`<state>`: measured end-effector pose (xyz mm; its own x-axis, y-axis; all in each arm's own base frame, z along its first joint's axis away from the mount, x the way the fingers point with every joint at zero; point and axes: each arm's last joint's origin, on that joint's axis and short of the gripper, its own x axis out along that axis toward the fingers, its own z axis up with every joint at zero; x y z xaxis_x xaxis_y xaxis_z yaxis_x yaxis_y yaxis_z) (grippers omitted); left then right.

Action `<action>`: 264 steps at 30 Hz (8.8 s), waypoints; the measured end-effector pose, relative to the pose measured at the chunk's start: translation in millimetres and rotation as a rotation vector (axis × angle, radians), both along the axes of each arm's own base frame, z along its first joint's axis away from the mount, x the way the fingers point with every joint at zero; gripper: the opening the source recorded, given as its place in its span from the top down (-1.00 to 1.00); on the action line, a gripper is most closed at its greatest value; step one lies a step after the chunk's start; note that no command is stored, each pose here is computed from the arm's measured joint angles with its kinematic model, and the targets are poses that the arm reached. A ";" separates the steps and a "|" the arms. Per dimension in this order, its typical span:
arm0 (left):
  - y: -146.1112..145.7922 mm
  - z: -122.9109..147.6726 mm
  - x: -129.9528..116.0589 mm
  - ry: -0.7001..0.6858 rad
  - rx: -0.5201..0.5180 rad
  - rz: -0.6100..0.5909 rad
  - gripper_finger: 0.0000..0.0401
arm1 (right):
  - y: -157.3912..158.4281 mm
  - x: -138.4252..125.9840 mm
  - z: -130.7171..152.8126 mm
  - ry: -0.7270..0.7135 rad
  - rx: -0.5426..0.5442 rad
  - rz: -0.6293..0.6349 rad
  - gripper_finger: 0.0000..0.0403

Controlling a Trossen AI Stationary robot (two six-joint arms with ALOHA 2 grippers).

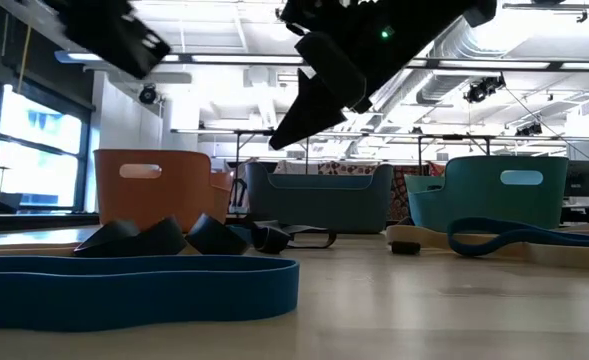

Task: Sort rubber bands into baskets
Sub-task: Put the black rubber band into the blue bin, then put the brown rubber band into the green bin

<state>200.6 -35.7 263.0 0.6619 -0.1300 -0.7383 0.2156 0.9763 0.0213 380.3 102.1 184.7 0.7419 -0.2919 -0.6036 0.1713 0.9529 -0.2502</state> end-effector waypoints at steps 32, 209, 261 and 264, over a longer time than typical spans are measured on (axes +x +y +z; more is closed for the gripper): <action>-149.9 -81.3 -56.1 0.386 0.012 -0.079 0.39 | 5.3 -4.3 -2.2 0.022 -0.011 -0.018 1.00; 165.0 -12.7 260.0 -0.172 -0.028 -0.035 0.38 | -3.0 -181.8 -2.6 0.122 0.278 -0.405 0.30; 71.3 -65.2 201.5 -0.295 0.055 0.113 1.00 | -25.3 -202.0 -29.9 0.438 0.321 -0.464 0.98; 68.8 -67.0 184.0 -0.342 0.045 0.133 1.00 | -23.4 -191.4 -17.8 0.400 0.331 -0.431 0.99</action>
